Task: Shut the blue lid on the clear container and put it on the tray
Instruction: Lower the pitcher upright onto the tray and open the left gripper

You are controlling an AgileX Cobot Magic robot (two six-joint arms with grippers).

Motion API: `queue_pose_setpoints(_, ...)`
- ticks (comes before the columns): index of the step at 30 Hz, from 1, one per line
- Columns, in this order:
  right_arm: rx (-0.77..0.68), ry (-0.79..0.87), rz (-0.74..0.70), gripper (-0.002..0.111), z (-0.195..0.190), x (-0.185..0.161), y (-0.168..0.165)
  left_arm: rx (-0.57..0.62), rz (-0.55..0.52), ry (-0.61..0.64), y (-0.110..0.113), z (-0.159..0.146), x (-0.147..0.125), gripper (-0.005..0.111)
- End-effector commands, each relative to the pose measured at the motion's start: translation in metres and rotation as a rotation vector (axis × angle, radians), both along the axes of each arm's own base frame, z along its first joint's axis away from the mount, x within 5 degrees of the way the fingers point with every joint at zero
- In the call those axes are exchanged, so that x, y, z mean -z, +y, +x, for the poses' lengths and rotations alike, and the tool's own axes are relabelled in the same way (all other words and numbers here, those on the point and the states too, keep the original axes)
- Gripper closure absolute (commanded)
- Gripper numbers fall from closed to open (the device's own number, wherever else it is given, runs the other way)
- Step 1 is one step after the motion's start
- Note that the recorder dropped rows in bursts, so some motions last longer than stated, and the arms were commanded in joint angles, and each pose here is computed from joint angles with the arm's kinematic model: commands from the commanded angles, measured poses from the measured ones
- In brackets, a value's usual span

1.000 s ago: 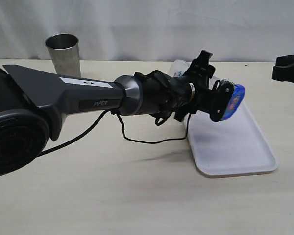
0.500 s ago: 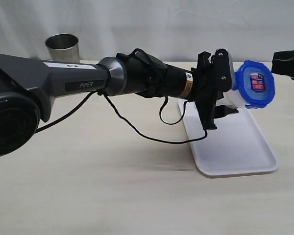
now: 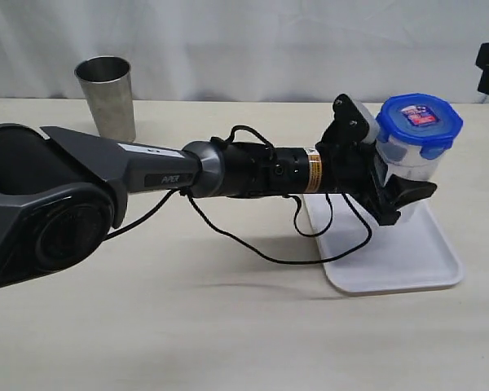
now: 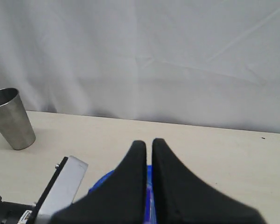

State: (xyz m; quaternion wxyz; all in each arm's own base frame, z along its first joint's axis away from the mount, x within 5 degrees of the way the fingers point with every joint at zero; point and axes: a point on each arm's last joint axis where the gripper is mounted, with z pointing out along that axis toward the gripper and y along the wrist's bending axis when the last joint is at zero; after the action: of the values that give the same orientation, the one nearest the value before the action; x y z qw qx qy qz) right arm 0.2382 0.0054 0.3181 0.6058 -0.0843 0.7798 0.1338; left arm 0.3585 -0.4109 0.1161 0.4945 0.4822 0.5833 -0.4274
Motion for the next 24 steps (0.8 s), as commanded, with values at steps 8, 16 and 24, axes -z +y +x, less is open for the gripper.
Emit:
queue_pose_setpoints(8, -0.006, 0.016, 0.005, 0.104, -0.002, 0.005, 0.000, -0.010, 0.069, 0.006, 0.004, 0.004, 0.043, 0.107)
queue_pose_setpoints(16, -0.006, 0.016, 0.005, 0.104, -0.002, 0.005, 0.000, -0.008, 0.071, 0.010, 0.004, 0.004, 0.043, 0.101)
queue_pose_setpoints(24, -0.007, 0.039, 0.005, 0.104, -0.001, 0.012, 0.000, -0.051, 0.113, 0.011, 0.006, 0.008, 0.046, 0.027)
